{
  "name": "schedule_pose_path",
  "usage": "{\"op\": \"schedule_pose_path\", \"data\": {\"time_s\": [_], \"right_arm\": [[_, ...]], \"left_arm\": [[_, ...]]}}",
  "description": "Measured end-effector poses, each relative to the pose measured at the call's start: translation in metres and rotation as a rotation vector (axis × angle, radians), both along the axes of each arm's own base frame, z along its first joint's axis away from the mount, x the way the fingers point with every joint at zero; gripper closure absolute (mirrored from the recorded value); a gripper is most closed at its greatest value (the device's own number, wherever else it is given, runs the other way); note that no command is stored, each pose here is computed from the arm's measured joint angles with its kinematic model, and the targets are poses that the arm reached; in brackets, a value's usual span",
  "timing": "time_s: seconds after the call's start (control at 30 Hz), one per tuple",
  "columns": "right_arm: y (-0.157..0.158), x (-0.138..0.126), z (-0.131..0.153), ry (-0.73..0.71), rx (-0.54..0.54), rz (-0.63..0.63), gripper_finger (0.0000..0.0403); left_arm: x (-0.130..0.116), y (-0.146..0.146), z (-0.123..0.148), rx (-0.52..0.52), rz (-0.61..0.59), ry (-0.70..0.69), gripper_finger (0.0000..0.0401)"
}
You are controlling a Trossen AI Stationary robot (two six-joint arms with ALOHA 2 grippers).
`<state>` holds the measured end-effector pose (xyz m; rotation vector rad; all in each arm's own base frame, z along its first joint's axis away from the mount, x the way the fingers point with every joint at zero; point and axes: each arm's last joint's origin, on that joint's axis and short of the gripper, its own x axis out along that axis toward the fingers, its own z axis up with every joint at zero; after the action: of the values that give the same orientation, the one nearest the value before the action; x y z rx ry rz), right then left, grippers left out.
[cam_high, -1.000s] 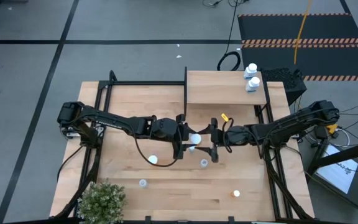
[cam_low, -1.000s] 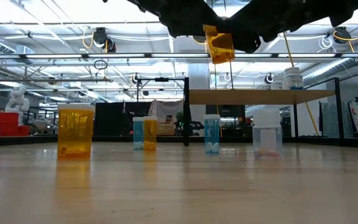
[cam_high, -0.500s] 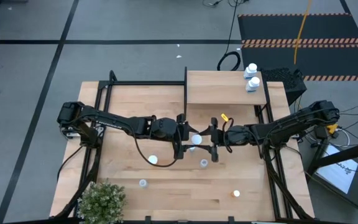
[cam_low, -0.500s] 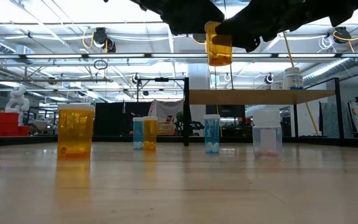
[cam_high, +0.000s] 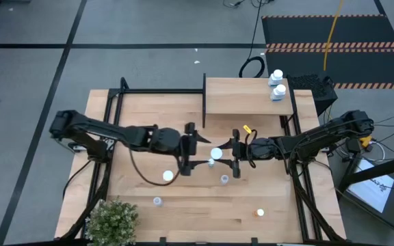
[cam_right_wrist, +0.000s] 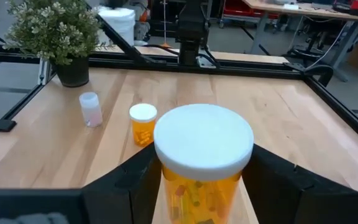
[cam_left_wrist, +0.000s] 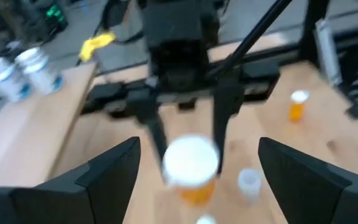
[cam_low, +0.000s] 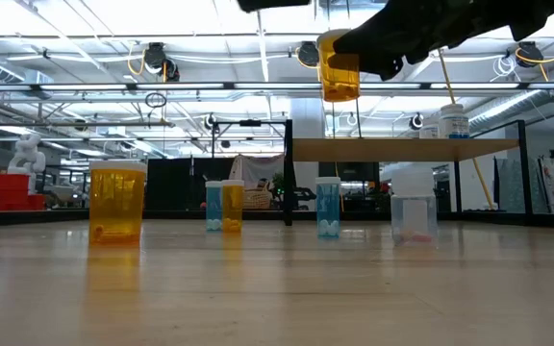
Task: Pick and place medicine bottles onto shelf by color
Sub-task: Put the bottom large orange pill bottle on the shelf
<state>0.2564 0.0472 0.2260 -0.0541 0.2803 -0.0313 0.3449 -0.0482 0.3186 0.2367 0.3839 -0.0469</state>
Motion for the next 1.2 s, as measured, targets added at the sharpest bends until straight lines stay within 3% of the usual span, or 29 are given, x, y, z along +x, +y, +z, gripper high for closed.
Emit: {"op": "schedule_pose_path", "data": {"time_s": [0.2, 0.5, 0.87, 1.2], "right_arm": [[-0.001, -0.003, 0.014, -0.098, 0.017, -0.001, 0.0205], [-0.014, -0.016, 0.043, -0.25, 0.044, -0.046, 0.0204], [-0.023, -0.019, 0.046, -0.252, 0.039, -0.076, 0.0204], [-0.024, -0.019, 0.05, -0.297, 0.036, -0.08, 0.0204]], "left_arm": [[-0.009, 0.003, -0.004, 0.049, 0.09, 0.086, 0.0095], [0.012, 0.017, -0.024, 0.017, 0.144, 0.087, 0.0097], [0.026, 0.017, -0.017, -0.062, 0.105, -0.069, 0.0023], [0.047, 0.03, -0.035, -0.1, 0.143, -0.132, 0.0056]]}}
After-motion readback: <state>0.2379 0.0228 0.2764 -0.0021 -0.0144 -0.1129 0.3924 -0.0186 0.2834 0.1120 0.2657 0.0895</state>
